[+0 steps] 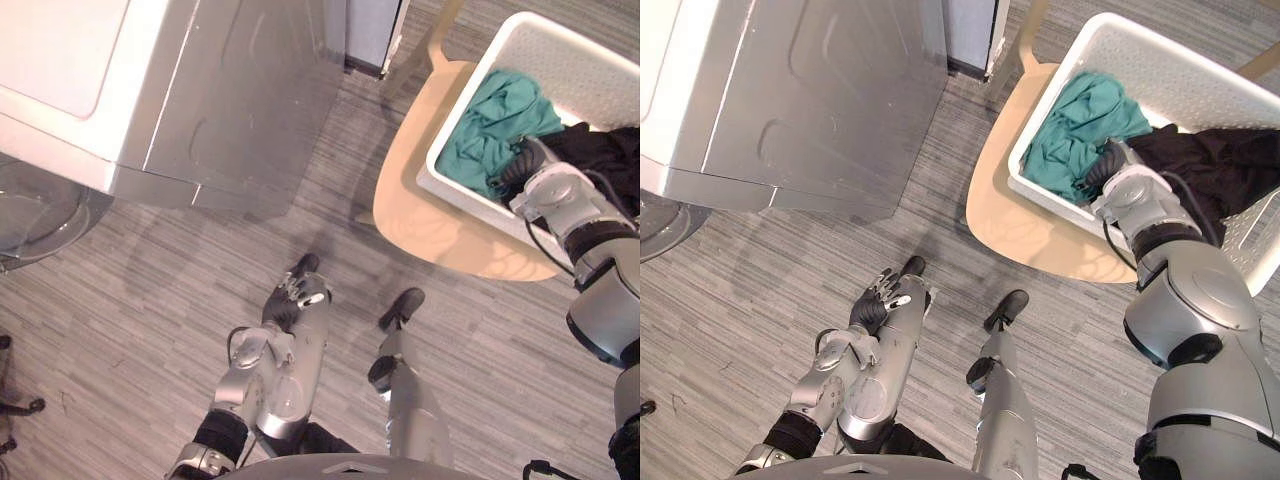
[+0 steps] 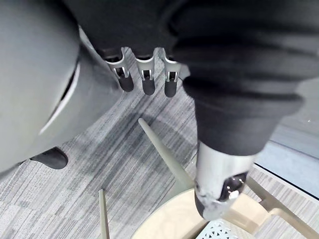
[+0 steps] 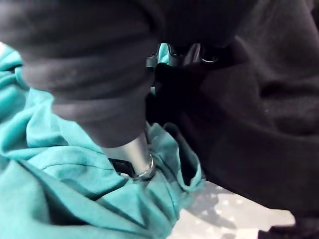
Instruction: Pick up the laundry basket with both hands and put the clothes into the washing machine.
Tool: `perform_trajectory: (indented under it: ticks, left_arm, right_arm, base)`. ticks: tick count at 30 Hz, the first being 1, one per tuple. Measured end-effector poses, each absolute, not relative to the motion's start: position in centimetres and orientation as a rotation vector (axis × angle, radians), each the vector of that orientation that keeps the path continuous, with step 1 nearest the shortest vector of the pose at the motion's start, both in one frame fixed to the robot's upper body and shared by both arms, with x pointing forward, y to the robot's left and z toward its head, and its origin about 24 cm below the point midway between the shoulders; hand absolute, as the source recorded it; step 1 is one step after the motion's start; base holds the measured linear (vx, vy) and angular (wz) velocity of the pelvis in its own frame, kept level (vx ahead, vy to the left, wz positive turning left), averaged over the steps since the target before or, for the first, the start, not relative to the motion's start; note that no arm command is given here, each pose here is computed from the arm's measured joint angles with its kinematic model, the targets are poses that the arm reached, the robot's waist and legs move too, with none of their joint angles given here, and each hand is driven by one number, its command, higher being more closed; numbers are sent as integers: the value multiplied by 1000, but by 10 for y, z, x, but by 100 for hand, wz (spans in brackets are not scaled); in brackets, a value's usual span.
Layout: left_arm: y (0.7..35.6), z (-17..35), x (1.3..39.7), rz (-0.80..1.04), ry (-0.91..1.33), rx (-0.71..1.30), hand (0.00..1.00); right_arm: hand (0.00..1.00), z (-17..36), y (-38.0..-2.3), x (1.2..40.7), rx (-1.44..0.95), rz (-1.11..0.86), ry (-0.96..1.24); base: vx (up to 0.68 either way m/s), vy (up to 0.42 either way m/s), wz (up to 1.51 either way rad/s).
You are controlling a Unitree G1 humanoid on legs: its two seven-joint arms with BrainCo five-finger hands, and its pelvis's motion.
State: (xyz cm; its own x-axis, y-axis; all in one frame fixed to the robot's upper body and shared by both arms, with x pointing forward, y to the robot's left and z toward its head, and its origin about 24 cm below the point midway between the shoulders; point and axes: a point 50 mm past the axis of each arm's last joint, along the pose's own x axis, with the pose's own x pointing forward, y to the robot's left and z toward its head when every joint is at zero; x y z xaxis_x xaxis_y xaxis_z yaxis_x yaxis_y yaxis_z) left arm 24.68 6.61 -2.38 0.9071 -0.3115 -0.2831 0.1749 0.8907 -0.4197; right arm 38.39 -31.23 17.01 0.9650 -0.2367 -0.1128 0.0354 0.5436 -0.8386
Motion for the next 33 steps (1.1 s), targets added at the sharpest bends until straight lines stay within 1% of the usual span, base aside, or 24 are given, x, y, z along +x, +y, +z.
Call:
perform_trajectory:
  ticks: [1,2,4,7,8,10,11,13,16,19,21,24,29,33]
  left_arm:
    - [66,-22,247,-261,350,-399,0]
    - [66,-11,251,-264,306,-406,0]
    - [69,1,256,-256,253,-415,0]
    - [80,45,274,-228,62,-389,0]
    - [83,53,277,-216,28,-386,0]
    - [88,82,285,-191,-93,-344,0]
    - [88,87,285,-194,-113,-339,0]
    - [82,119,287,-221,-243,-289,0]
    - [66,146,290,-292,-342,-247,0]
    - [54,158,289,-341,-384,-234,0]
    - [47,166,289,-360,-411,-230,0]
    - [40,176,288,-388,-445,-211,0]
    - [33,183,287,-403,-474,-181,0]
    - [34,182,288,-401,-472,-170,0]
  right_arm:
    - [100,168,-312,384,-942,-166,215]
    - [100,163,-299,386,-767,-156,163]
    - [100,161,-292,387,-623,-155,118]
    - [100,144,-265,388,-219,-139,23]
    - [100,142,-260,388,-166,-135,9]
    - [100,133,-240,390,19,-134,-22]
    - [100,132,-236,389,45,-134,-26]
    - [100,129,-212,391,171,-114,-49]
    - [100,132,-192,393,285,-100,-71]
    - [100,137,-176,394,366,-69,-91]
    - [100,146,-160,393,455,-28,-129]
    - [100,156,-147,395,516,6,-151]
    - [100,168,-143,395,551,17,-188]
    - [100,191,-142,393,591,32,-269]
  base:
    - [-85,11,4]
    - [-72,7,1]
    - [-62,4,0]
    - [-57,1,0]
    - [-37,-6,1]
    - [0,0,0]
    - [-23,-15,-4]
    - [-32,-15,-4]
    - [-51,-6,-4]
    - [-63,-3,-5]
    - [-71,-19,-9]
    - [-74,-38,-6]
    - [-73,-26,0]
    - [-21,-16,4]
